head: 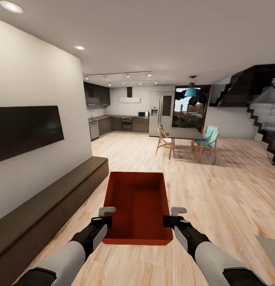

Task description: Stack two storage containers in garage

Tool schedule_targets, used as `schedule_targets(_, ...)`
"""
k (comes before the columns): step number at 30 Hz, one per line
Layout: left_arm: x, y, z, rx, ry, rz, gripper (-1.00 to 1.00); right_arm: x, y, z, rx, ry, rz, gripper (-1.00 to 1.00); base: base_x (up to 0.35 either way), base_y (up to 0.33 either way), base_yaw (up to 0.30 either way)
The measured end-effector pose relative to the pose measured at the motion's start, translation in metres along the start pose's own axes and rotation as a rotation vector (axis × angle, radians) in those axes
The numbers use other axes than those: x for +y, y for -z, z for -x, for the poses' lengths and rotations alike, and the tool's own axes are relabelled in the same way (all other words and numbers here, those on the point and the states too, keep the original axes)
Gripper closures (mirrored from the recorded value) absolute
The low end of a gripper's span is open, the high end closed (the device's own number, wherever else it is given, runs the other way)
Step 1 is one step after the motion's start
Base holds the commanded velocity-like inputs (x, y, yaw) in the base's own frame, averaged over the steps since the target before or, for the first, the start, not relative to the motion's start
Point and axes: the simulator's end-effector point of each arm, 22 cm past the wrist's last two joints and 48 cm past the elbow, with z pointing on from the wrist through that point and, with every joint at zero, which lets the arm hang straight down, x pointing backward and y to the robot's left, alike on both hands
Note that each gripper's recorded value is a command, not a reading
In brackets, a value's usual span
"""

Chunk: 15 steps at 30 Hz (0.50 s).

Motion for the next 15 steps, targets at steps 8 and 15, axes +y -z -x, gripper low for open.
schedule_targets(8,0.0000,-0.0001,-0.0014,0.004,0.003,0.000,1.00,-0.0001,0.0001,-0.0005,0.004,0.002,0.000,1.00,0.321,0.000,0.000)
schedule_targets(15,0.0000,-0.0001,-0.0014,0.004,0.003,0.000,1.00,0.0000,0.0001,-0.0004,0.004,0.003,0.000,1.00,0.321,0.000,0.000)
